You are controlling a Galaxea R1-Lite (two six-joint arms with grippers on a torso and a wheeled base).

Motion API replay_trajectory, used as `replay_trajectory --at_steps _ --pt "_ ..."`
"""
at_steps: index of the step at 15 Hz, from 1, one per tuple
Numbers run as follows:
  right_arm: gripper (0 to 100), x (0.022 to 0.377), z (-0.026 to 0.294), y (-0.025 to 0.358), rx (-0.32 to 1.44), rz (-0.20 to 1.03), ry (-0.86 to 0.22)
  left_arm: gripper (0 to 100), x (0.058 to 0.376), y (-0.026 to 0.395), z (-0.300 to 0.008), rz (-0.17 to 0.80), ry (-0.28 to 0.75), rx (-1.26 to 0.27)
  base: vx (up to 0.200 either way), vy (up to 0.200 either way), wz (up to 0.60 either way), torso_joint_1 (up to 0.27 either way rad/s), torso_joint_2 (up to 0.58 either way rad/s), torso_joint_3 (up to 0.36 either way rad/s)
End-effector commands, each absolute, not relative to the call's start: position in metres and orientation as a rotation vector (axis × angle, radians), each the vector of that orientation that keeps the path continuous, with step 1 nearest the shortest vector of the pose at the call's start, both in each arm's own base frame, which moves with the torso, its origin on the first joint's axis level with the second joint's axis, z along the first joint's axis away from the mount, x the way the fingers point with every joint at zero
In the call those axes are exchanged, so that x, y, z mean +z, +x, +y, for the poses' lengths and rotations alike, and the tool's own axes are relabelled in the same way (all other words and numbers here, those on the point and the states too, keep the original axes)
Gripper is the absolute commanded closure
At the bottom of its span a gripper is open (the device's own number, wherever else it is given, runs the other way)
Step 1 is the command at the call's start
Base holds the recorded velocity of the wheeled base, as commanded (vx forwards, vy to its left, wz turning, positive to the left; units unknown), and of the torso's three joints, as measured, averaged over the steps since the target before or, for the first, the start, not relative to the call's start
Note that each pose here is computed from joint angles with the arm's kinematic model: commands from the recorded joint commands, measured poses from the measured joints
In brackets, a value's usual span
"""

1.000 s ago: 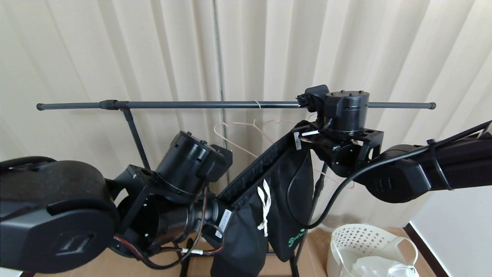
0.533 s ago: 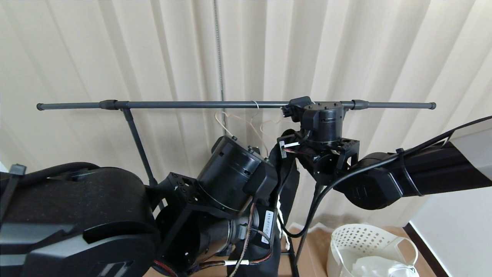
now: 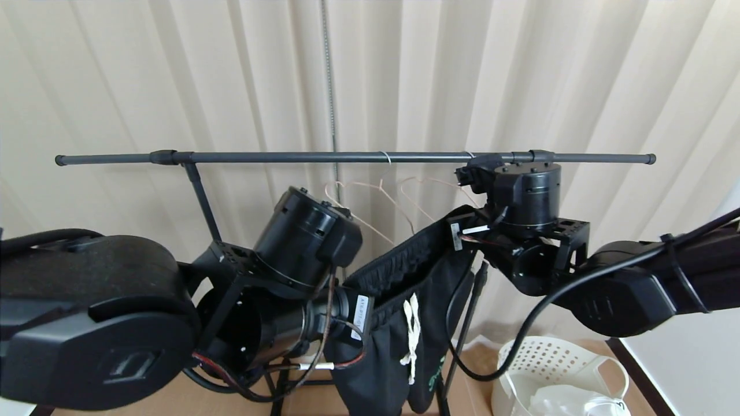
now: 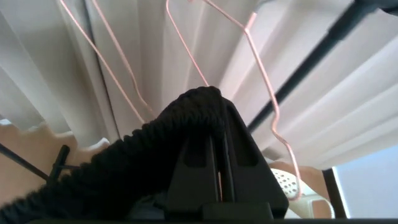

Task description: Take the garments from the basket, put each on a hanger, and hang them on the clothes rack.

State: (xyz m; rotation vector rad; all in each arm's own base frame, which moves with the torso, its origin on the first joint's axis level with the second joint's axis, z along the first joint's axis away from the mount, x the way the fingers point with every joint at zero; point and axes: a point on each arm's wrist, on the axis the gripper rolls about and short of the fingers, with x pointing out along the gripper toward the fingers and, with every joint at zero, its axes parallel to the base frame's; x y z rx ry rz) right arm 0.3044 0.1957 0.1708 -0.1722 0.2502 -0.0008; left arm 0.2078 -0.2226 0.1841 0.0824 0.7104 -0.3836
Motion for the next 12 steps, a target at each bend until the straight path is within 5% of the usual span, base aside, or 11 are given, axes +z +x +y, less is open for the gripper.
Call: replay_trajectory --at_steps 1,5,12 --pt "100 0.187 0.175 0.276 -0.009 0.234 -0.164 100 0.192 0.222 -0.211 0.678 0.072 -0.335 0.0 0.0 0.0 0.0 0.0 0.0" --pt "100 0.181 0.149 0.235 0.005 0.274 -0.193 100 0.196 0.259 -0.22 0.639 0.071 -0.298 0.0 0.0 0.0 0.0 0.0 0.0" --pt "100 0.151 0.152 0.21 0.073 0.355 -0.241 100 0.209 0.287 -0.247 0.561 0.043 -0.31 0.0 0.0 0.0 0.0 0.0 0.0"
